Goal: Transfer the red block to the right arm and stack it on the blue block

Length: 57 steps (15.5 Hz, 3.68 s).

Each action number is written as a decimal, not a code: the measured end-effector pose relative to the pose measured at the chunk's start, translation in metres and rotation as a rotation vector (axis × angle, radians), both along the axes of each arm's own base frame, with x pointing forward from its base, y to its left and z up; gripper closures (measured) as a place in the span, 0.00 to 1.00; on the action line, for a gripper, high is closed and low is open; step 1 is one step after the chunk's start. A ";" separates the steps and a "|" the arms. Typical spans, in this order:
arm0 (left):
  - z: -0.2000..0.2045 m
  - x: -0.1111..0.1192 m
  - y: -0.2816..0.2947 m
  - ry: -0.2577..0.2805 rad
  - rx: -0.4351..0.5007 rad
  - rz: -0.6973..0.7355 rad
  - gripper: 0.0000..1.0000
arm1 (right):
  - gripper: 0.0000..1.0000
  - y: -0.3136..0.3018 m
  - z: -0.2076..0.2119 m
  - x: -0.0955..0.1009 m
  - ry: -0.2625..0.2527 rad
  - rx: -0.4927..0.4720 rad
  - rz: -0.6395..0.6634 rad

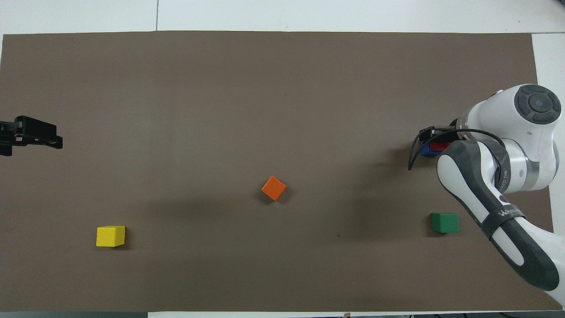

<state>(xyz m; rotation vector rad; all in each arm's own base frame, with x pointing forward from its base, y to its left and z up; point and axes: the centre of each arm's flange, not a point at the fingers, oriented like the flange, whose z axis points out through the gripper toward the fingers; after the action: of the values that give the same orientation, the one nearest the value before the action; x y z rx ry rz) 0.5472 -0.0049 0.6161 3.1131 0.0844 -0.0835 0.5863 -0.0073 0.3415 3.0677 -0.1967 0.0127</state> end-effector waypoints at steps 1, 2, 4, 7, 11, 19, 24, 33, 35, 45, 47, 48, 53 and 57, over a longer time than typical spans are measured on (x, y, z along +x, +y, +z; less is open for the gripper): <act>0.000 0.000 0.000 0.000 0.000 0.000 0.00 | 0.00 0.002 0.002 0.001 -0.005 0.000 0.003; 0.000 0.000 0.000 0.000 0.000 0.000 0.00 | 0.00 0.003 0.006 0.004 -0.014 0.001 0.005; 0.000 0.000 0.000 0.000 0.000 0.000 0.00 | 0.00 0.006 0.021 0.010 -0.024 0.000 0.008; 0.000 0.000 0.000 0.000 0.000 0.000 0.00 | 0.00 0.013 0.067 0.018 -0.020 -0.005 0.013; 0.000 0.000 0.000 0.000 0.000 0.000 0.00 | 0.00 0.016 0.150 0.008 -0.043 -0.016 0.005; 0.000 0.000 0.000 0.000 0.000 0.000 0.00 | 0.00 0.008 0.222 -0.048 0.053 0.071 0.026; 0.000 0.000 0.000 0.000 0.000 0.000 0.00 | 0.00 -0.010 0.266 -0.089 0.091 0.086 0.056; 0.000 0.000 0.000 0.001 0.000 0.000 0.00 | 0.00 -0.014 0.256 -0.065 0.105 0.093 0.072; 0.000 0.000 0.000 0.001 0.000 0.000 0.00 | 0.00 -0.015 0.258 -0.064 0.101 0.092 0.070; 0.000 0.000 0.000 0.001 0.000 0.000 0.00 | 0.00 -0.019 0.259 -0.063 0.092 0.092 0.065; 0.000 0.000 0.000 0.001 0.000 0.000 0.00 | 0.00 -0.019 0.261 -0.061 0.076 0.090 0.065; 0.000 0.000 0.000 0.001 0.000 0.000 0.00 | 0.00 -0.019 0.261 -0.060 0.070 0.089 0.065; 0.000 0.000 0.000 0.001 0.000 0.000 0.00 | 0.00 -0.020 0.262 -0.059 0.058 0.083 0.065; 0.000 0.000 0.000 0.001 0.000 0.000 0.00 | 0.00 -0.022 0.262 -0.059 0.060 0.067 0.078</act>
<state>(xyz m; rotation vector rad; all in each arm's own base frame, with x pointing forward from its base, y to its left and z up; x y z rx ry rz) 0.5469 -0.0049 0.6162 3.1132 0.0843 -0.0851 0.5272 -0.0290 0.6035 3.1350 -0.0753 -0.0841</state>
